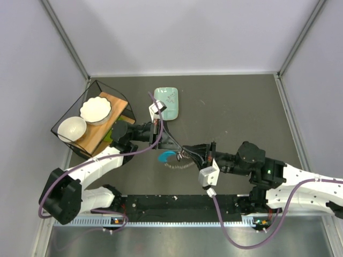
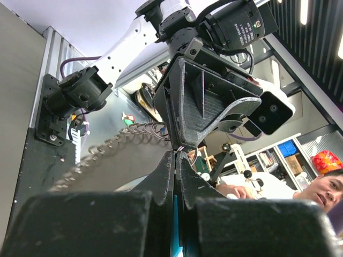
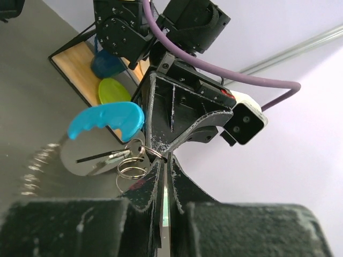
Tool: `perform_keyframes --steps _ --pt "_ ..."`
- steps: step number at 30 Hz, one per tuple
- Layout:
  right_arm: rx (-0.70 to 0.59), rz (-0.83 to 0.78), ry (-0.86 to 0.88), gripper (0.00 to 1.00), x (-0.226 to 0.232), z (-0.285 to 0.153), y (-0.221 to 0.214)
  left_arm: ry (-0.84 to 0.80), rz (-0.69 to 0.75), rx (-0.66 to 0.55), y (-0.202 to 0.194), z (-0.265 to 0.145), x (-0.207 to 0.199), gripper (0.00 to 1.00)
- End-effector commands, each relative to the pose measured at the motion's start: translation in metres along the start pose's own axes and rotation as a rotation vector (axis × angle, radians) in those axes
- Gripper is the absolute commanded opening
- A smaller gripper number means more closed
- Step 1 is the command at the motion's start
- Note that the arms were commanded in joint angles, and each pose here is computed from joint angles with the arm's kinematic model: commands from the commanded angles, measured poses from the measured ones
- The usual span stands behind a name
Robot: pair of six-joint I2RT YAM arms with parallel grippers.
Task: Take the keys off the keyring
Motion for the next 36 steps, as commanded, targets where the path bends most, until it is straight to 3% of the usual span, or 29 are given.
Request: perform_keyframes --steps 1,6,13,18,29,36 --pt "-0.084 0.094 -0.006 0.07 0.006 0.007 0.015 -0.013 0.104 -0.102 0.019 0.005 -0.015 0.00" --pt "-0.012 0.196 -0.025 0.29 0.013 -0.003 0.001 -0.002 0.099 -0.135 0.024 0.003 -0.015 0.00" --pt "-0.011 0.379 -0.097 0.32 0.013 -0.027 0.001 -0.046 0.124 -0.167 0.034 -0.001 -0.026 0.00" --pt "-0.076 0.532 -0.139 0.37 0.013 -0.039 0.008 -0.050 0.140 -0.170 0.039 -0.002 -0.029 0.00" --pt "-0.200 0.901 -0.203 0.38 0.011 -0.027 0.023 -0.085 0.248 -0.238 0.049 -0.006 -0.047 0.00" --pt "-0.203 0.915 -0.273 0.41 0.001 -0.008 0.019 -0.146 0.304 -0.248 0.047 -0.007 -0.058 0.00"
Point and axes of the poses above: each gripper's point midway between its finger pads, its own z axis out along the fingers, its own x axis along the line the jaws close on, y = z × x, the point moved 4 cm from there along -z, back along the fingers, and after that the axes turned 9 degrees about z, right-handed, at the moved point
